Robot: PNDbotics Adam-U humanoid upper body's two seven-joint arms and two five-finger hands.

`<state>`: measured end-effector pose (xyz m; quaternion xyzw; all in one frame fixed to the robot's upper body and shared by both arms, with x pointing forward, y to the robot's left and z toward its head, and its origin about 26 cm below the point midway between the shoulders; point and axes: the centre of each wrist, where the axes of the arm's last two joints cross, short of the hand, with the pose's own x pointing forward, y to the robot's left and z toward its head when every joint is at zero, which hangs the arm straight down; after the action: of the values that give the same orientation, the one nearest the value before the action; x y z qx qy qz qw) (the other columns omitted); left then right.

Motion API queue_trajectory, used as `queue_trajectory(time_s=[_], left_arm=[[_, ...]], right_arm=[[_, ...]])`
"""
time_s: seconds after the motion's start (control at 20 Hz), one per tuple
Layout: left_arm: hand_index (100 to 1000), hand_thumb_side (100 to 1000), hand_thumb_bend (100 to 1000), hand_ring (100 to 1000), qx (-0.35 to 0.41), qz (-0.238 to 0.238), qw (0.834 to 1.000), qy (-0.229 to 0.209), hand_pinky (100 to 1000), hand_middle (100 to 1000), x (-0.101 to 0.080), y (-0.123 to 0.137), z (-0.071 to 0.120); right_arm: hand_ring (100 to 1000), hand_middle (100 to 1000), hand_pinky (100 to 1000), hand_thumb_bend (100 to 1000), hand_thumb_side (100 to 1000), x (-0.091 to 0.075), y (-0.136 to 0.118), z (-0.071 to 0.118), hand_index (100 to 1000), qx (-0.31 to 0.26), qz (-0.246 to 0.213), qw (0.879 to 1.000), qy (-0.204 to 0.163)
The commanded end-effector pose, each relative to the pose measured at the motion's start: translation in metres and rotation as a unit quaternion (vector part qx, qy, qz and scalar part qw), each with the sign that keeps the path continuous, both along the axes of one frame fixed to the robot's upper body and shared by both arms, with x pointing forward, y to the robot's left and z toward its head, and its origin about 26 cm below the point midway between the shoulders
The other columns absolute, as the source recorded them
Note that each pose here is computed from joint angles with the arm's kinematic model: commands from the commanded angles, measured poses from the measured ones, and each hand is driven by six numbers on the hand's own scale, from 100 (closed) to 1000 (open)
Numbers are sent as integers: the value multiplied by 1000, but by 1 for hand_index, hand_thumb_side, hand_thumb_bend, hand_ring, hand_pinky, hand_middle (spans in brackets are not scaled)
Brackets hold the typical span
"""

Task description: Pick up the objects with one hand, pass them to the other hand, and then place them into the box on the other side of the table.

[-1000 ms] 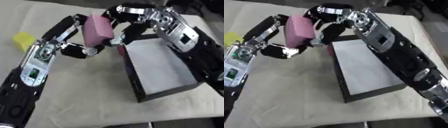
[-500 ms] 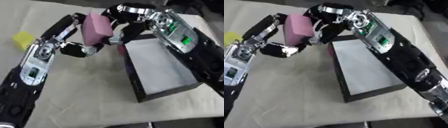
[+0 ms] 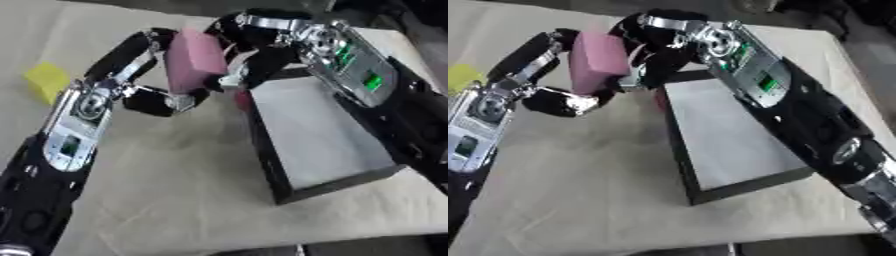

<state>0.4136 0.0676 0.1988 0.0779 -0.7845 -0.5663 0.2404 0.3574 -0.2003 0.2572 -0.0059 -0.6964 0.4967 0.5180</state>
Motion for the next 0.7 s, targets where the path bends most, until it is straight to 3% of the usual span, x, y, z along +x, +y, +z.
queue_trajectory(time_s=[0.05,0.1,0.3,0.5,0.7], left_arm=[[773,496,121,801,8,-10,1000,-19,973,700,-2,-9,4],[777,583,204,804,8,-10,1000,-21,973,703,-2,-8,4],[789,781,436,812,7,-8,1000,-28,975,712,-2,-8,4],[792,843,585,814,6,8,1000,-30,982,714,-1,-8,3],[792,845,650,816,0,16,999,-32,983,714,-1,-8,3]], right_arm=[[769,518,743,126,159,-2,-8,18,585,4,-4,1000,-16],[768,517,742,131,156,-2,-8,18,584,4,-4,1000,-15],[766,513,739,143,149,-3,-9,20,580,5,-3,1000,-14],[763,511,737,152,145,-3,-10,21,577,5,-4,1000,-15],[761,508,736,161,135,-3,-11,21,575,5,-8,1000,-16]])
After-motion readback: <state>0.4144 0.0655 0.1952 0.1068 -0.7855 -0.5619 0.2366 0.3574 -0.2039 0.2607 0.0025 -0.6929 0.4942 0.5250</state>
